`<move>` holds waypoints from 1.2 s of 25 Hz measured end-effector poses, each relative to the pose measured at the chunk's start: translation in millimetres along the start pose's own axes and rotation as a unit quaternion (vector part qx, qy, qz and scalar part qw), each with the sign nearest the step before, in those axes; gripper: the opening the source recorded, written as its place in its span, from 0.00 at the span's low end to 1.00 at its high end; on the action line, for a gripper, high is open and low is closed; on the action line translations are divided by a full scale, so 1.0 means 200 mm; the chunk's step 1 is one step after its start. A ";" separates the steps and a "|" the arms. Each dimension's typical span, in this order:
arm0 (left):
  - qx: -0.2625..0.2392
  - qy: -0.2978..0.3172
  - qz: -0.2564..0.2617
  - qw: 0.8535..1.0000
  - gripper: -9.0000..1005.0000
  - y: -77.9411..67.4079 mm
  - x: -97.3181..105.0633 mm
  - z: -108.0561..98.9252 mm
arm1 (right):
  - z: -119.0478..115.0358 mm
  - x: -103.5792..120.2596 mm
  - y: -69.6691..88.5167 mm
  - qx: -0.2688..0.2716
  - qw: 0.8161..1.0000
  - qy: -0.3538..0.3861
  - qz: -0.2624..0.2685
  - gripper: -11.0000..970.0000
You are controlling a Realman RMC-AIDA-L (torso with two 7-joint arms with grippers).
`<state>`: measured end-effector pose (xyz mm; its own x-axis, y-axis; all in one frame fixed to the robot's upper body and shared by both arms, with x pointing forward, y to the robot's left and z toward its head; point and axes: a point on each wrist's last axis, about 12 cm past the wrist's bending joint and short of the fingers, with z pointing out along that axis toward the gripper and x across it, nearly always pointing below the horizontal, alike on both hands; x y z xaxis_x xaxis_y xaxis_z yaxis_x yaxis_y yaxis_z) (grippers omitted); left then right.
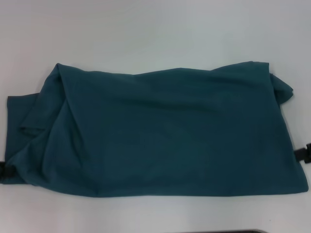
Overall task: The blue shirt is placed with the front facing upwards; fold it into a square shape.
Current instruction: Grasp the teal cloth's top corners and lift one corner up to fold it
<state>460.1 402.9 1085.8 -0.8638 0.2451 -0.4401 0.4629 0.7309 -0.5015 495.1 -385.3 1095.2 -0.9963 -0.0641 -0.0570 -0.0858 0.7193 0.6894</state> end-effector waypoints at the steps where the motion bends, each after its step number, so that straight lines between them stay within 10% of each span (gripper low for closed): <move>1: -0.004 -0.003 0.000 1.000 0.28 0.00 0.00 -0.01 | -0.01 -0.01 0.00 0.000 1.000 -0.005 -0.001 0.42; 15: -0.029 -0.070 -0.010 0.997 0.67 0.06 -0.04 -0.11 | 0.04 -0.19 0.14 -0.053 0.995 -0.074 -0.050 0.76; 30: 0.033 -0.038 0.105 0.993 0.67 -0.06 -0.42 0.19 | 0.25 -0.35 0.34 -0.087 0.988 -0.083 -0.093 0.77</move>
<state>534.4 348.8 1101.3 -0.7300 0.3369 -0.5947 0.6459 0.6245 -0.4391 559.8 -297.3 1109.3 -0.9516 -0.0597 -0.3014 -0.2797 0.5748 0.7690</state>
